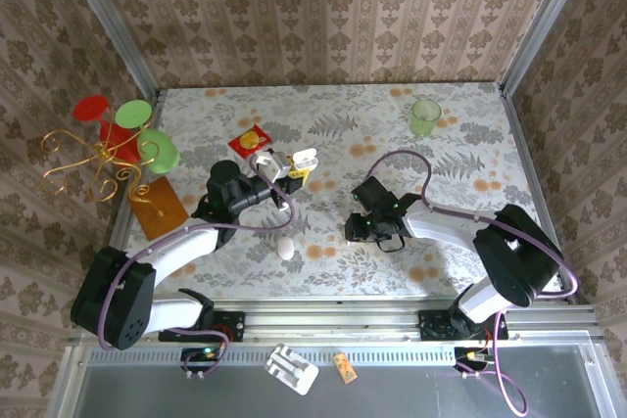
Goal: Insert the wireless bluetooth earbuds into the charging case
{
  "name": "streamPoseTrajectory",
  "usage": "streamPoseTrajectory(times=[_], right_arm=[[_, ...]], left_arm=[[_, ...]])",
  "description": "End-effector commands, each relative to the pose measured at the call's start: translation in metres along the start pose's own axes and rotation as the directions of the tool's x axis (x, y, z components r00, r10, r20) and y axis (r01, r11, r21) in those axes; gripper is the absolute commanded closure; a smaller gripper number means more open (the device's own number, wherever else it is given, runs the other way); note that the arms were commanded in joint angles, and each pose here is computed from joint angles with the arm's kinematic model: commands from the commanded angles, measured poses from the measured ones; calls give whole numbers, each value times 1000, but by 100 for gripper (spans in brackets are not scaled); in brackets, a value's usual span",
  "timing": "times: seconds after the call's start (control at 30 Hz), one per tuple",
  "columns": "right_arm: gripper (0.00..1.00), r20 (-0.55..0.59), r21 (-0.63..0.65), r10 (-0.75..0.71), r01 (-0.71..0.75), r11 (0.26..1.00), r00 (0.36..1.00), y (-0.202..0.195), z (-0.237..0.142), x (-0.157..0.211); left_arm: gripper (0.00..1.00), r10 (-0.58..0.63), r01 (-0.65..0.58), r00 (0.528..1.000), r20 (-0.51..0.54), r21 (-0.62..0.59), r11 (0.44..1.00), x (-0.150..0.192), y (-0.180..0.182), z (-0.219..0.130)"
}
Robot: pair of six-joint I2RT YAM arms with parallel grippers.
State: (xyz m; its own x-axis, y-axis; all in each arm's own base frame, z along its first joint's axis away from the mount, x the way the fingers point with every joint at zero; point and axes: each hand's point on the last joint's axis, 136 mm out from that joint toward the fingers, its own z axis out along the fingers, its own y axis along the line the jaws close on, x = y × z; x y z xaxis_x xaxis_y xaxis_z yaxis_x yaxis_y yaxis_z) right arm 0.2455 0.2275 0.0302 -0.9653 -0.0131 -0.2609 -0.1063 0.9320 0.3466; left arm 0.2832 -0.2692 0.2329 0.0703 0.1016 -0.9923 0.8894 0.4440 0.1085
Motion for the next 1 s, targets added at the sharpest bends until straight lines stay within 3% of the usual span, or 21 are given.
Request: streamPoseTrajectory(times=[0.0,0.47,0.63,0.8,0.9,0.97], right_arm=[[70,-5,51,-30,30,998,1000,-4,2,-3],[71,-18,80,-55,57,995,998,-7,2,-1],[60,25,140,-113,109,984,993,-5,-17,-4],[40,30,215,-136,127,968,990,-4,-19,10],[39,18,249,-133,124,960,991,-8,-15,18],[45,2,265,-122,117,957,993,-10,-10,21]], left_arm=[[100,24,-23,1000,19,-18,1000,-10,5,-3],[100,24,-24,1000,13,-24,999,-8,6,-3],[100,19,-19,1000,8,-44,999,-7,9,-3],[100,14,-14,1000,2,-52,999,-5,12,-3],[100,14,-14,1000,6,-49,999,-6,12,-2],[100,13,-13,1000,9,-46,999,-6,12,-1]])
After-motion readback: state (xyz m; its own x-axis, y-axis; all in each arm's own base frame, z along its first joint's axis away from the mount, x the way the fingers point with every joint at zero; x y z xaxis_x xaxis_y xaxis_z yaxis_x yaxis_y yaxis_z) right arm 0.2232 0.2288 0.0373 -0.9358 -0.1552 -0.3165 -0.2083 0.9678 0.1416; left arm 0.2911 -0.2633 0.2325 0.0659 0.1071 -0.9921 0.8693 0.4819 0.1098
